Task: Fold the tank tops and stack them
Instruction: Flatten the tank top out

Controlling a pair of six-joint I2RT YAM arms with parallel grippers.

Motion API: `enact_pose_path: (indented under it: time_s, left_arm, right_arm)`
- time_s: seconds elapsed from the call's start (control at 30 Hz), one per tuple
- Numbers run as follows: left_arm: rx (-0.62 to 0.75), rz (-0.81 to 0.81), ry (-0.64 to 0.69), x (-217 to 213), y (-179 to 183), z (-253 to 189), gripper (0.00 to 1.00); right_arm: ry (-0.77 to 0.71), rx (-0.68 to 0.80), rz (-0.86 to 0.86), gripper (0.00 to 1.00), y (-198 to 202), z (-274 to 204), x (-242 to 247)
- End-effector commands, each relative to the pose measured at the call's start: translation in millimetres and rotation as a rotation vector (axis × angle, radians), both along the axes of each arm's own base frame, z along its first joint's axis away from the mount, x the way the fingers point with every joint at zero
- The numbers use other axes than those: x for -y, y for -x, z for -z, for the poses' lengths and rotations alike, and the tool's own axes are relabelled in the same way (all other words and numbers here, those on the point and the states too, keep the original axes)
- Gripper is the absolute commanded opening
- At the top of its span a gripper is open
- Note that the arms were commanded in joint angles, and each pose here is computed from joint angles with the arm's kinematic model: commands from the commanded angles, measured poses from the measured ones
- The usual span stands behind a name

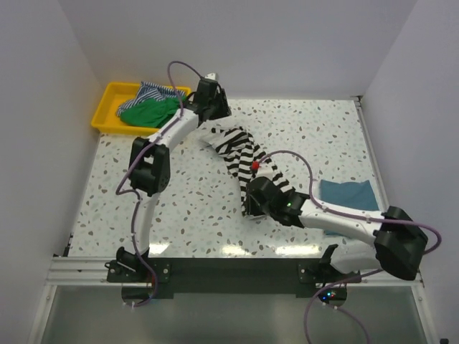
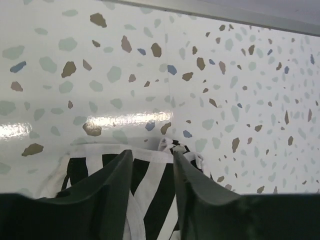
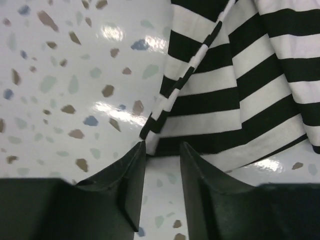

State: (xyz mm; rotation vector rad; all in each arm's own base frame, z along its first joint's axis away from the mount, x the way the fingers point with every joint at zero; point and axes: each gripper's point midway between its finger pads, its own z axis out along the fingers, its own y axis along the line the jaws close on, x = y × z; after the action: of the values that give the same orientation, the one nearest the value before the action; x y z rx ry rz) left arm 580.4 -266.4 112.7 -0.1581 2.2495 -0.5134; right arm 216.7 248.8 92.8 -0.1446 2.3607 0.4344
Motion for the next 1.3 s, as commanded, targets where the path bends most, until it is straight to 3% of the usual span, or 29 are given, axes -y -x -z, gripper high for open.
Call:
enact_pose_path:
  time_s: [0.0,0.03,0.1,0.17,0.2,0.27,0.3,0.43,0.53,0.63,0.97,1.27]
  left_arm:
    - [0.107,0.04,0.045,-9,11,-76,0.5]
    - [0.149,0.023,0.052,-16,20,-106,0.52]
    - [0.102,-0.011,0.035,-28,41,-93,0.54]
    - [0.13,-0.031,0.055,-32,65,-115,0.53]
    - [0.065,-0.022,0.029,-33,87,-84,0.53]
    - [0.084,0.015,0.05,-21,121,-95,0.49]
    - [0.021,0.044,0.029,-20,146,-63,0.47]
    - [-0.032,0.231,0.015,28,235,-43,0.43]
    - [-0.073,0.358,-0.076,60,294,-21,0.43]
    - [-0.085,0.397,-0.222,71,331,0,0.51]
    - [-0.12,0.473,-0.376,88,373,36,0.55]
    - [-0.084,0.561,-0.416,112,390,44,0.53]
  right_arm:
    - [0.027,0.075,0.003,0.42,-16,-5,-12]
    - [0.037,0.08,0.011,0.53,-16,-7,-9]
    - [0.048,0.128,0.042,0.74,-20,-26,2]
    - [0.1,0.15,0.112,0.82,-27,-39,24]
    - [0.104,0.153,0.139,0.83,-29,-47,32]
    - [0.141,0.126,0.244,0.82,-37,-51,59]
    - [0.146,0.114,0.271,0.81,-41,-51,68]
    - [0.157,0.019,0.402,0.76,-63,-29,114]
    - [0.168,-0.024,0.45,0.72,-73,-19,132]
    - [0.155,-0.046,0.478,0.69,-82,-12,140]
    - [0.149,-0.106,0.488,0.62,-99,7,139]
    - [0.158,-0.136,0.498,0.61,-104,20,143]
